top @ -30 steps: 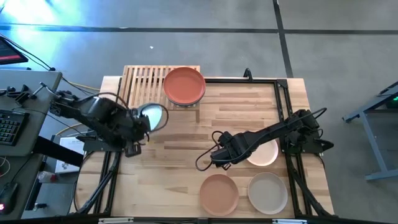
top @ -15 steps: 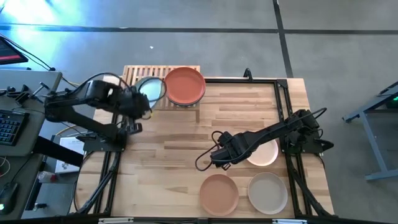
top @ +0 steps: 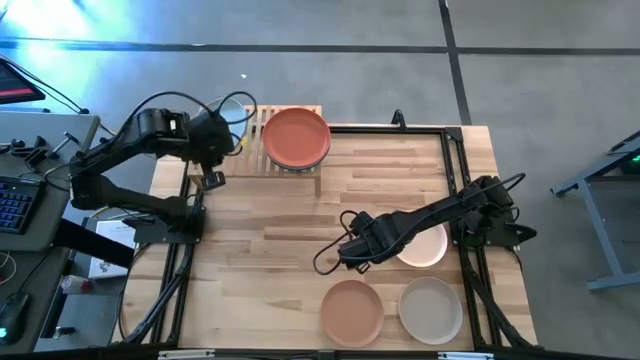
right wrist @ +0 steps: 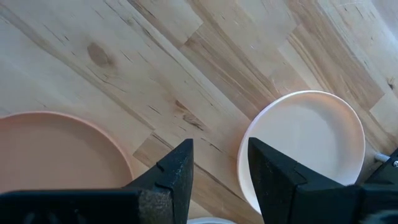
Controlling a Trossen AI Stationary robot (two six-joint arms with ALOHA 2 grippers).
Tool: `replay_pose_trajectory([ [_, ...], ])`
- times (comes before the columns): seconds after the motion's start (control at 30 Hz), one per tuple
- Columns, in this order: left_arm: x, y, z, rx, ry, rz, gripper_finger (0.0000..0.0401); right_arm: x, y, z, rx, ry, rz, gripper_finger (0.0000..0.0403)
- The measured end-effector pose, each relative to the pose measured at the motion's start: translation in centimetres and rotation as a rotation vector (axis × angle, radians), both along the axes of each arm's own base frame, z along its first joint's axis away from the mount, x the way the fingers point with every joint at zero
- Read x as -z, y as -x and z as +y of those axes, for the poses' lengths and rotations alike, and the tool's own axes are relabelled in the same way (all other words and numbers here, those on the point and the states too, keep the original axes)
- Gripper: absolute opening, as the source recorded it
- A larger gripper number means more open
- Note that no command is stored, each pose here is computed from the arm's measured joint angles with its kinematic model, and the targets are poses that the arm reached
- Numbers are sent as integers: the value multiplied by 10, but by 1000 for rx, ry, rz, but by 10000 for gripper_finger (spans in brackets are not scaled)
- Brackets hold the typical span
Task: Place and stack plates onto a shelf
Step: Put the light green plate on the shelf
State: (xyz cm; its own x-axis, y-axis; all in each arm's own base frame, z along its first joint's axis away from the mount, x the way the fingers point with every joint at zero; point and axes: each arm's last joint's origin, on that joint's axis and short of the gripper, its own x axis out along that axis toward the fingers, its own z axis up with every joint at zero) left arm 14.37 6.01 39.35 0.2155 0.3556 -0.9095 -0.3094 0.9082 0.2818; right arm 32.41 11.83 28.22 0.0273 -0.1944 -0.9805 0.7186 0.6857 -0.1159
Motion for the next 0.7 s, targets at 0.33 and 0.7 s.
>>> replay_pose_trajectory([
  [0.33, 37, 3, 20, -21, 88, 157, 1, 0, -2, -5, 14, 6, -7, 131],
  [0.7, 52, -13, 36, -9, 113, 241, 1, 0, -5, -6, 14, -1, -27, 131],
])
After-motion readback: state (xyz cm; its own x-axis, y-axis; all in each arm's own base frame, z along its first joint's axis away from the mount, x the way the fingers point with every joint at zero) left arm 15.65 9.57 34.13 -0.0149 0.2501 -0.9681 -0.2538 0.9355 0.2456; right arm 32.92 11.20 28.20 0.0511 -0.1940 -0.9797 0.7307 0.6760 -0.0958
